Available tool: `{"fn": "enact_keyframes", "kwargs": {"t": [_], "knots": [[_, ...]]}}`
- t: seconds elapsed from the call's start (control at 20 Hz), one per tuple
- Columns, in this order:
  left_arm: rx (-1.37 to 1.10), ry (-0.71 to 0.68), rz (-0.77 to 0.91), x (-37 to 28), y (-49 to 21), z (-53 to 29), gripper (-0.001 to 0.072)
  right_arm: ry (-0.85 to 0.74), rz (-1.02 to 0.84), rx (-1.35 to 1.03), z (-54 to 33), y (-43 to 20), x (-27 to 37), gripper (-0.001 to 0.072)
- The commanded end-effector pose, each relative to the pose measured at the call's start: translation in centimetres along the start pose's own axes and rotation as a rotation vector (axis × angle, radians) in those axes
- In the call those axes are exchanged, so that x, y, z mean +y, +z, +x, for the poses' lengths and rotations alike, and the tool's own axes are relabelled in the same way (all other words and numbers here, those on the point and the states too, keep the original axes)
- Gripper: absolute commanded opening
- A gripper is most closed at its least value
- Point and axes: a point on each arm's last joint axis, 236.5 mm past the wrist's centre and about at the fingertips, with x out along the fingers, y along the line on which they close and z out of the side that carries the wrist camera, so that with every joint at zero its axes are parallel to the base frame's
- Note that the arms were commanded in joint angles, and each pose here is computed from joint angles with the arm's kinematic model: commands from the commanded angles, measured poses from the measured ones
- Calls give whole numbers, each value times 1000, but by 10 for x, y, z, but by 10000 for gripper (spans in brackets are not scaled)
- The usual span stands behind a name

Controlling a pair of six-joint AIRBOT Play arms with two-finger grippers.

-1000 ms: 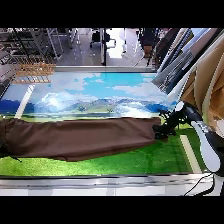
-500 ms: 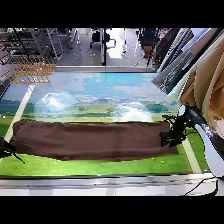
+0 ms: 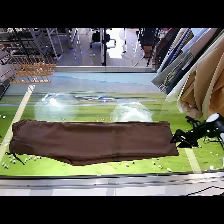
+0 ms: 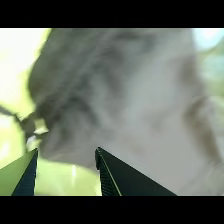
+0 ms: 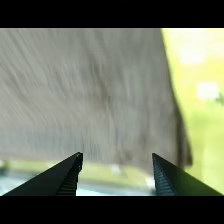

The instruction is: Fold the clothes and pants, and hang the long-sleeved shirts on hangers.

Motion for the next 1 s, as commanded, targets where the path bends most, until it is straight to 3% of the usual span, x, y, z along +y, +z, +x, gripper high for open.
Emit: {"fn": "enact_keyframes", "kwargs": {"t": [0.0,0.2,0.65,0.7,0.75,0.8,0.85,0.95], "knots": [[-206,-46,155,-52,24,-41,395,95,-31,-169,-15,30,-9,513],[-229,-42,300,-96,11,-50,395,130,-152,-163,0,37,-12,513],[-113,-82,512,-184,-26,-7,395,235,-210,-80,52,41,-12,502],[-98,-87,547,-195,-32,-1,395,246,-212,-56,61,40,-8,462],[-81,-93,580,-207,-40,5,394,249,-219,-39,68,39,-5,336],[-62,-100,613,-219,-49,11,388,243,-235,-41,70,40,-2,68],[-44,-106,643,-230,-57,17,326,237,-237,-56,67,44,-2,14],[-2,-120,714,-255,-79,31,153,178,-210,-110,47,53,-9,12]]}}
